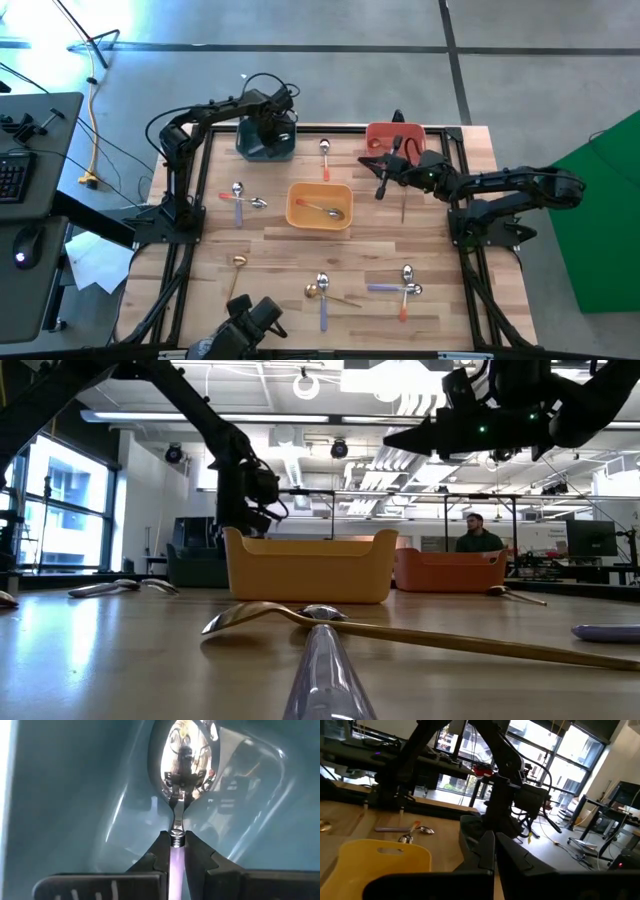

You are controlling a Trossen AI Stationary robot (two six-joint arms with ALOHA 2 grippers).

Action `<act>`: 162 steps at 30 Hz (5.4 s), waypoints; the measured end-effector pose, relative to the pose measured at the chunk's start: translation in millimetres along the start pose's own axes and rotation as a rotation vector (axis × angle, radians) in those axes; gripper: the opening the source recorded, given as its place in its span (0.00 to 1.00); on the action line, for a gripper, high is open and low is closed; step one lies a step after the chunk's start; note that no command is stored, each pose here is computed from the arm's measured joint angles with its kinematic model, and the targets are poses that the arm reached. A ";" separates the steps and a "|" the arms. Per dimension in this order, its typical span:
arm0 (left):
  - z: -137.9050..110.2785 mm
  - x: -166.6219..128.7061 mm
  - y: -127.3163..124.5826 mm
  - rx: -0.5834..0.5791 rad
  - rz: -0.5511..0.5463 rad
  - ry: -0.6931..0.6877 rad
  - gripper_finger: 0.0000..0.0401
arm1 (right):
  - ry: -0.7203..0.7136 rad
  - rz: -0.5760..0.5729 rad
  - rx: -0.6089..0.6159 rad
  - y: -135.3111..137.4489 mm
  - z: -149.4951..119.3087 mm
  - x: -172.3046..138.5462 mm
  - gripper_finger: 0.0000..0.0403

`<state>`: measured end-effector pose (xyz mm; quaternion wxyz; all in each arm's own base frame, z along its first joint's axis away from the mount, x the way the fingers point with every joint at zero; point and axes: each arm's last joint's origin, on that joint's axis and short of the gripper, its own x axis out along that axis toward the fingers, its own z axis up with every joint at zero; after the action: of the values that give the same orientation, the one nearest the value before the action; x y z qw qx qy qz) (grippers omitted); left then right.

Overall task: Sort silverware by color (type)
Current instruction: Put the purple spoon into the blue bin

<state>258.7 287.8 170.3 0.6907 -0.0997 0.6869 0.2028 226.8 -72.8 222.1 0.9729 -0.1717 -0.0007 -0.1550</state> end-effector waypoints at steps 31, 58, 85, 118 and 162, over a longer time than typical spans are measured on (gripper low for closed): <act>-56.8 -78.6 -43.2 -0.101 0.060 -0.499 0.20 | 0.000 -0.006 0.001 5.7 2.1 -0.1 0.00; -139.6 -53.1 -159.1 0.123 -0.191 -1.422 0.06 | 0.263 0.032 0.243 14.1 -21.8 -3.5 0.00; -141.3 -53.3 -166.1 0.108 -0.245 -1.442 0.05 | 0.452 -0.110 0.236 3.0 -41.0 -9.0 0.00; -141.2 -57.9 -170.4 0.131 -0.249 -1.483 0.05 | 0.978 0.439 0.404 134.6 49.4 -48.1 0.42; -145.0 -49.2 -187.8 0.144 -0.224 -1.366 0.05 | 1.535 0.487 0.118 269.8 6.8 -53.1 0.05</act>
<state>206.6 51.8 187.2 0.9899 0.0260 0.0958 0.1016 258.0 186.4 135.5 0.7160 0.0388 0.6969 -0.0130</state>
